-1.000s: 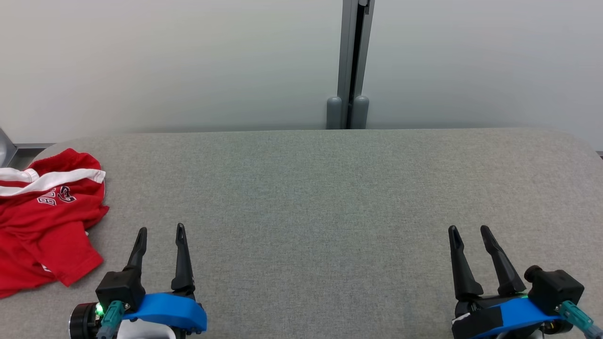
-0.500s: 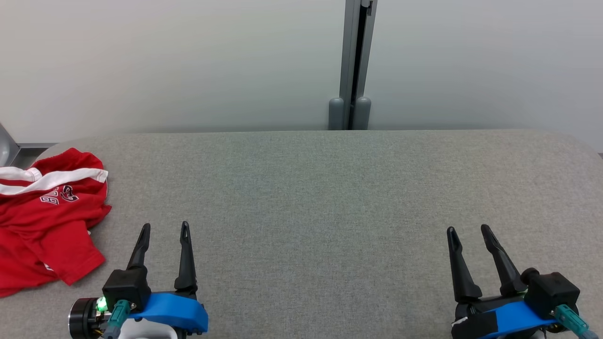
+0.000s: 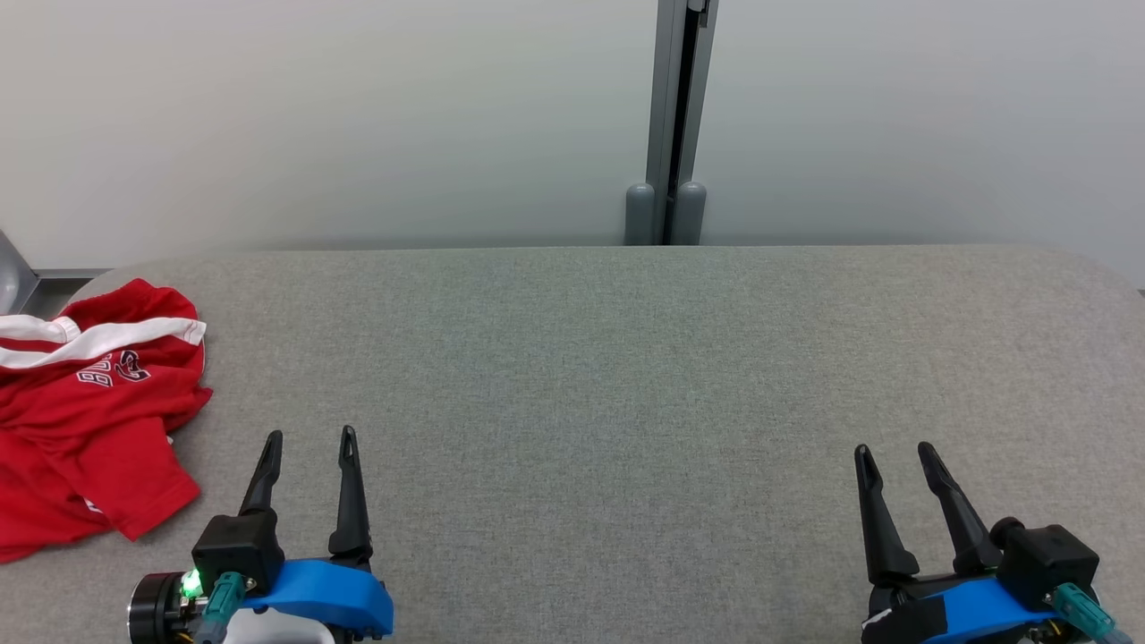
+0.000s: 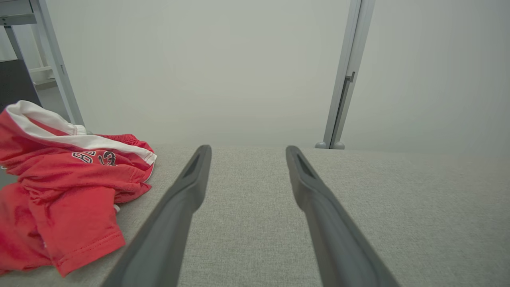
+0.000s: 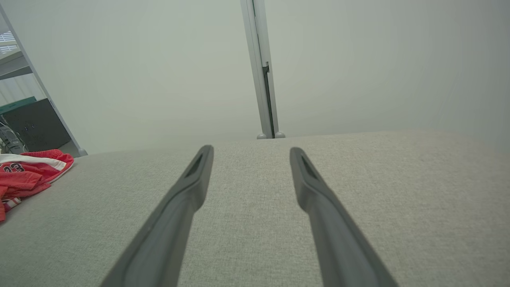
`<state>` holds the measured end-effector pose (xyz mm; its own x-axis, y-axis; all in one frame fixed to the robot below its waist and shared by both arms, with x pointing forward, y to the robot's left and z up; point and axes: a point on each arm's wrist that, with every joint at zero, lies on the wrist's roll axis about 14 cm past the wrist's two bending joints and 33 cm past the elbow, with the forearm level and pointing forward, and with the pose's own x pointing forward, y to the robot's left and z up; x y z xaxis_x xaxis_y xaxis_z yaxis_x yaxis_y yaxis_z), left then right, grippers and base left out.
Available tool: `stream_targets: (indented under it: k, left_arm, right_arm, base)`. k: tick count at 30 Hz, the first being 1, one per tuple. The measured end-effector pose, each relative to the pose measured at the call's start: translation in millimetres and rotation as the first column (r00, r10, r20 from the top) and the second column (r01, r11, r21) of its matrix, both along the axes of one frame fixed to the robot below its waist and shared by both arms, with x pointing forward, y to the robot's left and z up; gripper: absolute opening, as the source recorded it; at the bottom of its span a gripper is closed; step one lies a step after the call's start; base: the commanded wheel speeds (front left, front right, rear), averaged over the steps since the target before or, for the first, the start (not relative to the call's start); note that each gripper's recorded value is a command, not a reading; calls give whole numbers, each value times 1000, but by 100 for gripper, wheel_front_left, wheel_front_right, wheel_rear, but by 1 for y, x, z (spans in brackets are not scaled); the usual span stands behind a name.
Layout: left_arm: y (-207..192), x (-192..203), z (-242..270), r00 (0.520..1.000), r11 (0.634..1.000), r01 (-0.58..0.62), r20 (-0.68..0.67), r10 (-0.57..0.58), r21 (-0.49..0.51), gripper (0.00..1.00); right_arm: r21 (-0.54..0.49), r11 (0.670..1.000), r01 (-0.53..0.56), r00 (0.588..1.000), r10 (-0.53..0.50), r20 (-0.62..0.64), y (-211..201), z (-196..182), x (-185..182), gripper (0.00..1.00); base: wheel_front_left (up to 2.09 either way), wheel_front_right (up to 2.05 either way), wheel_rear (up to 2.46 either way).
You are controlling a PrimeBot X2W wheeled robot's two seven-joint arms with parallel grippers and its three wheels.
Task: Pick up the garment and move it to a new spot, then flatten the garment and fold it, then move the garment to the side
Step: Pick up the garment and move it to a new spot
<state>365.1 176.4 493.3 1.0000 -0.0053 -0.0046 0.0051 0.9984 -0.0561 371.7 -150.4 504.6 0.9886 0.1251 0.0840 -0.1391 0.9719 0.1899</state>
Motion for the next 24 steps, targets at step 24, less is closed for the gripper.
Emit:
stream_targets:
  k: [24]
  left_arm:
    - [38, -17, 3, 994, 993, -111, 12, 110, 29, 100]
  right_arm:
    - [0, 996, -88, 996, 88, -10, 30, -3, 10, 100]
  base:
    - [0, 0, 0]
